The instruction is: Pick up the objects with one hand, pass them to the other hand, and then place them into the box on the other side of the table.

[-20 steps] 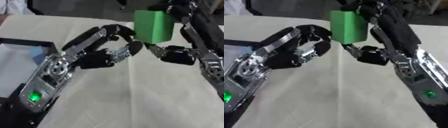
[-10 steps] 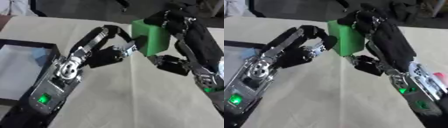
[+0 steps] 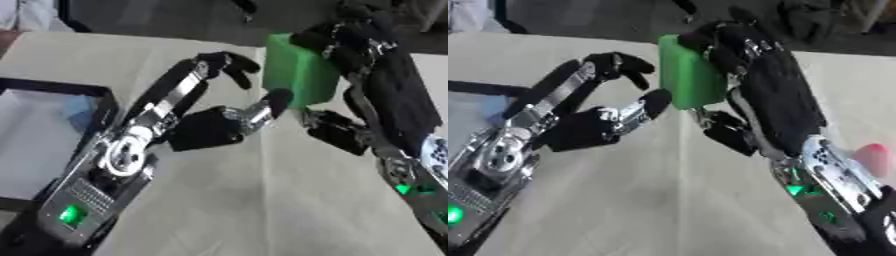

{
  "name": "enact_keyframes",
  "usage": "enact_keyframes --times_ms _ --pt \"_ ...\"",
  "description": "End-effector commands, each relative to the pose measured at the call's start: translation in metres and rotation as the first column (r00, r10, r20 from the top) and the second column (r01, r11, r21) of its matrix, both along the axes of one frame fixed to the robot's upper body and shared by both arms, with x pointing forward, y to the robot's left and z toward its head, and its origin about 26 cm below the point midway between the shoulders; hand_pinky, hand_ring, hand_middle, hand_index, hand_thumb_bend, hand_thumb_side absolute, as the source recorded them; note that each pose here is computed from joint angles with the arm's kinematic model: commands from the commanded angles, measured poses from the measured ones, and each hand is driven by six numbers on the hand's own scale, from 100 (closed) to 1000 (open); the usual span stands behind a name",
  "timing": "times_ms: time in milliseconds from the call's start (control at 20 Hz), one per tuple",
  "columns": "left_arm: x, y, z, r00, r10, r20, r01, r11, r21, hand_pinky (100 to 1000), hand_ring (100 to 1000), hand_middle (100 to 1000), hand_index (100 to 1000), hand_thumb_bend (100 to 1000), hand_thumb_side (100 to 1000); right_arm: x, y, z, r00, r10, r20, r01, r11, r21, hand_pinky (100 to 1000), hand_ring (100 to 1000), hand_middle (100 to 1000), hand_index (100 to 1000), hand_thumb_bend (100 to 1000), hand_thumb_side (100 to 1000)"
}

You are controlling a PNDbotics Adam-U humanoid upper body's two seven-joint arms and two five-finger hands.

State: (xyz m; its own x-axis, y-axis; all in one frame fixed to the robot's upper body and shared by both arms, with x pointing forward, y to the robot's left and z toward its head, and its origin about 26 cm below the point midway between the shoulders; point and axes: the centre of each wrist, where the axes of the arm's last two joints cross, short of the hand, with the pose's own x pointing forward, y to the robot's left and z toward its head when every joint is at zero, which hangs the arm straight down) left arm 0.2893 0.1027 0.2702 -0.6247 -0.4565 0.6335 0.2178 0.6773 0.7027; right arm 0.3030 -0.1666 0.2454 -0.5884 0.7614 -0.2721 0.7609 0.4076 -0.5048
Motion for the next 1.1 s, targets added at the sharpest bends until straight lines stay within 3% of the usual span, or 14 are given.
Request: enact_keyframes --times_ms 50,350,750,1100 --pt "-0.006 0.002 0.006 0.999 0.005 0.048 -0.005 1.0 -0.003 1000 1000 666 796 466 611 -0.005 0.003 0.004 0.997 -0.053 0.054 0.053 0.999 0.015 858 701 520 536 113 100" --pt "-0.006 0.002 0.005 0.998 0.018 0.06 -0.017 1.0 -0.012 1000 1000 685 837 465 590 -0.011 0.02 -0.012 0.991 -0.095 0.091 0.095 0.995 0.008 862 698 519 534 112 100" --pt "0.005 -0.007 0.001 0.999 0.053 0.014 -0.053 0.999 0.008 1000 1000 724 913 472 601 -0.015 0.027 -0.019 0.991 -0.015 0.134 0.011 1.0 0.028 856 687 515 529 110 100" --pt "0.018 -0.012 -0.012 0.996 0.085 -0.011 -0.084 0.994 0.066 1000 1000 731 921 488 614 -0.015 0.027 -0.018 0.985 0.015 0.172 -0.025 0.998 0.053 854 681 510 524 117 100"
